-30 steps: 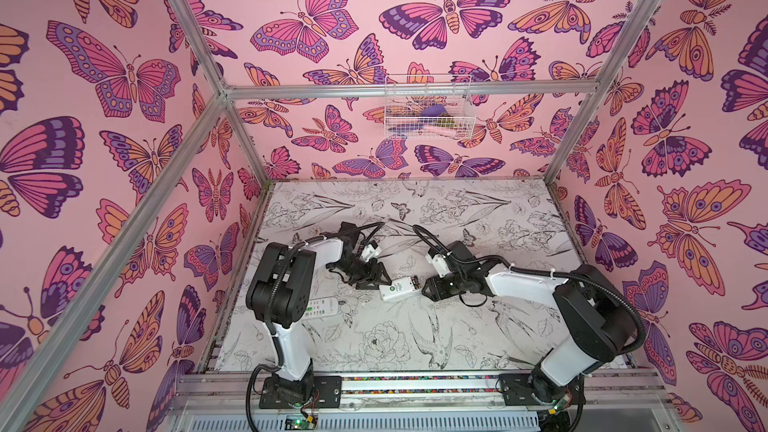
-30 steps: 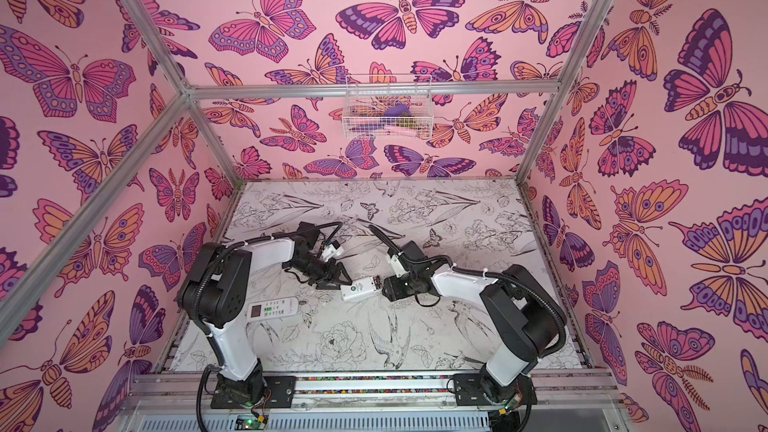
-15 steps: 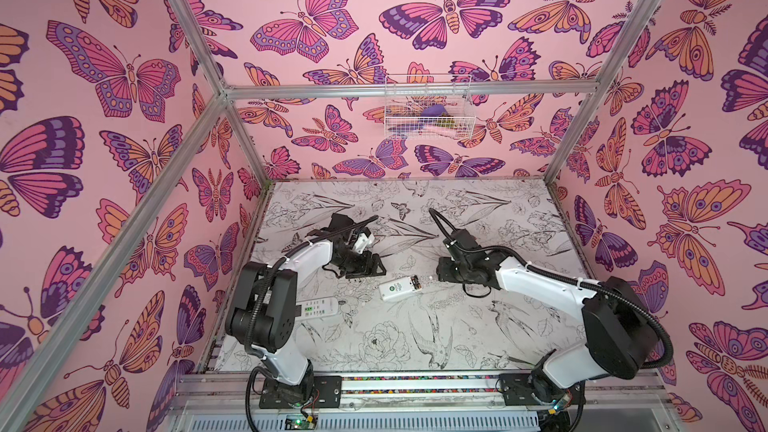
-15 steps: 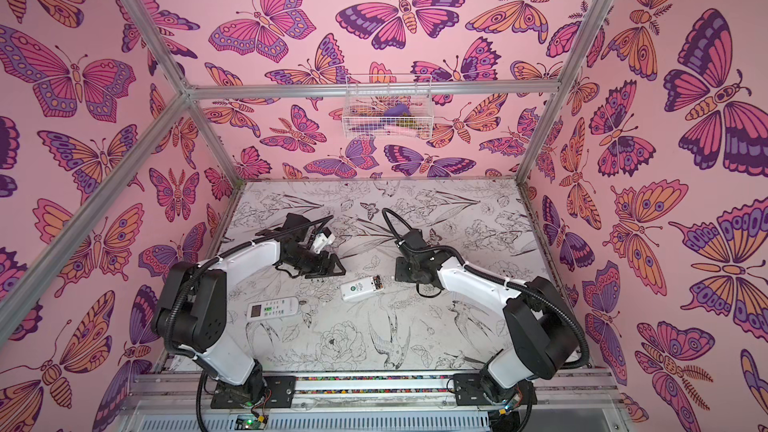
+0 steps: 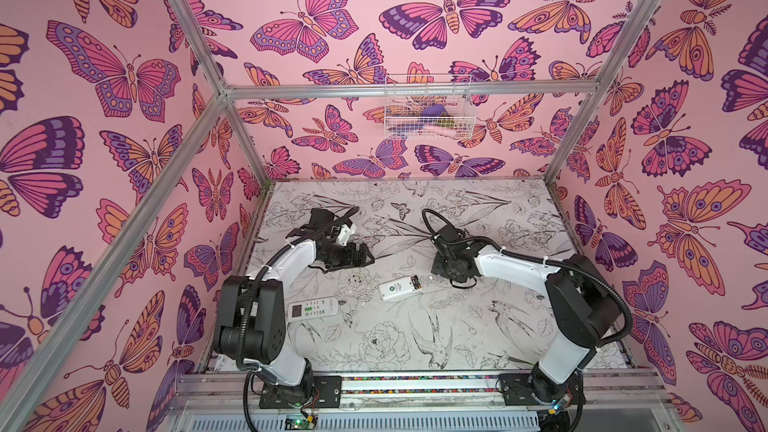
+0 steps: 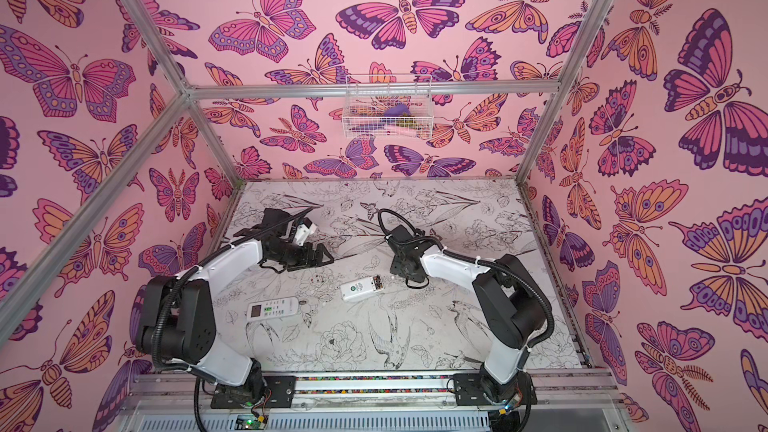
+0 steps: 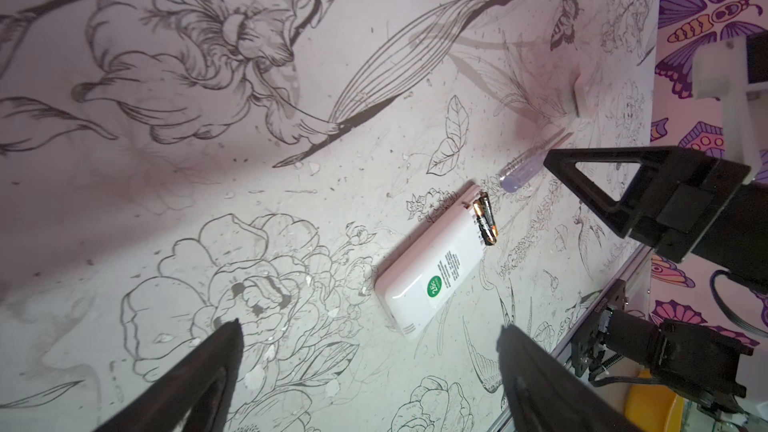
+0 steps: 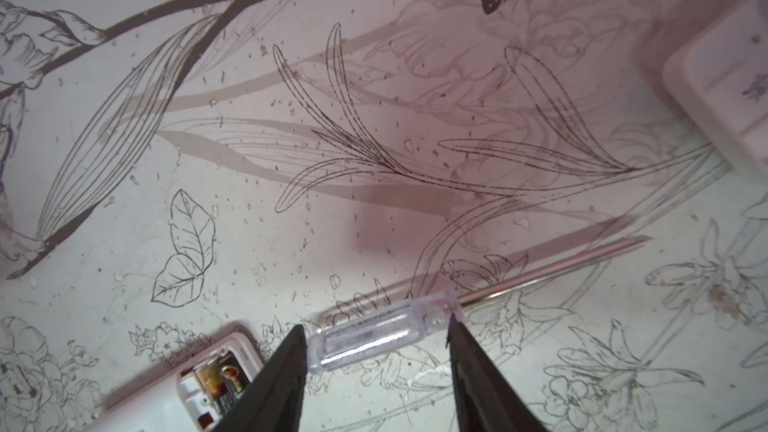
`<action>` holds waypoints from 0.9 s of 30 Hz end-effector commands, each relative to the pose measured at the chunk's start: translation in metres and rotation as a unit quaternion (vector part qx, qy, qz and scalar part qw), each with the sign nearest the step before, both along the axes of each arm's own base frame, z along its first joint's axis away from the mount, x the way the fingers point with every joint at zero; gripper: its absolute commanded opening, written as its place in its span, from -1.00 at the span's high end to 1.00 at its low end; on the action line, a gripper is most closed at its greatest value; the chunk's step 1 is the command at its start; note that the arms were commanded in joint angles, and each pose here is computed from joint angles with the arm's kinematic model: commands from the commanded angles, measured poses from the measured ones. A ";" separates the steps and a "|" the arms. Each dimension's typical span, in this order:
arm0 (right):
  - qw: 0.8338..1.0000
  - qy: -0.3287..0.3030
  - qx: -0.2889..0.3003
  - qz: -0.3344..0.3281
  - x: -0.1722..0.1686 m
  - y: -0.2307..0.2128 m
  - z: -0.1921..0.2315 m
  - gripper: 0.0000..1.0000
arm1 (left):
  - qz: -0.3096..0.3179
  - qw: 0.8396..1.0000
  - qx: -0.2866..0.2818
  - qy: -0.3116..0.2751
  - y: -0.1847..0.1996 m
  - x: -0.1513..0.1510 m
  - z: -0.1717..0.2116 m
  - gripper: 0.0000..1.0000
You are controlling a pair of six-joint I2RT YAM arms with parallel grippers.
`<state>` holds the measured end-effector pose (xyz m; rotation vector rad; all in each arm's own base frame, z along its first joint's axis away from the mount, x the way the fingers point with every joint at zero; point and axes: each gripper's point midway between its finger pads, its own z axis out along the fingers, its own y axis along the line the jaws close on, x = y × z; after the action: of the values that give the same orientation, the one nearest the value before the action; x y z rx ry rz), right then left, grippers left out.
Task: Unload the batteries from the remote control
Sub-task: 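Close the right gripper on the clear screwdriver handle and lift it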
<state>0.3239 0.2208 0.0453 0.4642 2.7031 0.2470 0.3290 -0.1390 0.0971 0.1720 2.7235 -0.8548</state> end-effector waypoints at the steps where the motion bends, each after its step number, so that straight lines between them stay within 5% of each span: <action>1: 0.999 0.009 0.009 -0.032 0.002 0.003 -0.001 -0.10 | 0.008 1.000 0.001 -0.008 0.005 -0.002 0.003 -0.96; 27: 0.998 0.031 -0.016 -0.045 -0.023 -0.018 -0.012 0.16 | 0.024 1.000 -0.002 -0.007 0.013 0.006 0.001 -0.95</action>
<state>0.3176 0.2164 0.0352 0.5698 2.7115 0.2410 0.3360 -0.1270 0.0980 0.1250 2.7021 -0.8381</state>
